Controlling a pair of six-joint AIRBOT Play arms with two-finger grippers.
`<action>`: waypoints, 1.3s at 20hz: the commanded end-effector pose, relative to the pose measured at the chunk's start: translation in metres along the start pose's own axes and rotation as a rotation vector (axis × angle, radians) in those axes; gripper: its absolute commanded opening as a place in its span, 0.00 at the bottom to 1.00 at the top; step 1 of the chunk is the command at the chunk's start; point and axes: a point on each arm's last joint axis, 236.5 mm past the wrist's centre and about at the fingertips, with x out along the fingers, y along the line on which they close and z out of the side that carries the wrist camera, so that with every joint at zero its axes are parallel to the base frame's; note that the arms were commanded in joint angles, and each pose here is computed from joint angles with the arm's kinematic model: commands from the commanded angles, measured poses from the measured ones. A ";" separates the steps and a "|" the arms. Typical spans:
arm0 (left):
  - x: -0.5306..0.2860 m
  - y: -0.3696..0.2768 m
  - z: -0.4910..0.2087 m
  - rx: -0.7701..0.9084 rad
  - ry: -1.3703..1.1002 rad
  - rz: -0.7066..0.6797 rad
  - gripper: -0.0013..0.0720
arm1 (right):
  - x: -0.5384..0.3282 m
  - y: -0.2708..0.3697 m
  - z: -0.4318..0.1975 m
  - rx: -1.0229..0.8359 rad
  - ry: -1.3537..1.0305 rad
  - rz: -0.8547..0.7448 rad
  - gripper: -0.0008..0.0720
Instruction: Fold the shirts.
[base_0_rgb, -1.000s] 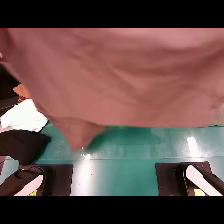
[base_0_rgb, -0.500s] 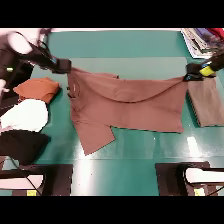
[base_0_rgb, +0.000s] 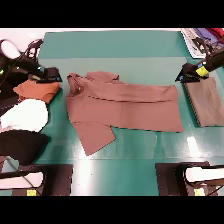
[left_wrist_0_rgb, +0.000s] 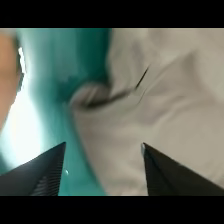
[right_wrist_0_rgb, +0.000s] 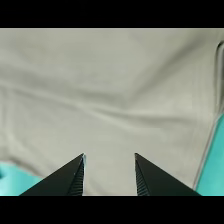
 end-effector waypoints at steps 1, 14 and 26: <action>0.012 0.018 -0.075 -0.077 0.068 0.003 0.77 | -0.009 0.011 -0.028 0.003 -0.033 0.066 0.51; 0.097 -0.040 -0.174 -0.245 0.115 -0.215 0.77 | -0.006 0.031 -0.067 -0.025 -0.057 0.076 0.51; 0.079 -0.061 -0.150 -0.157 0.088 -0.256 0.06 | 0.022 -0.114 -0.198 0.507 0.096 -0.058 0.74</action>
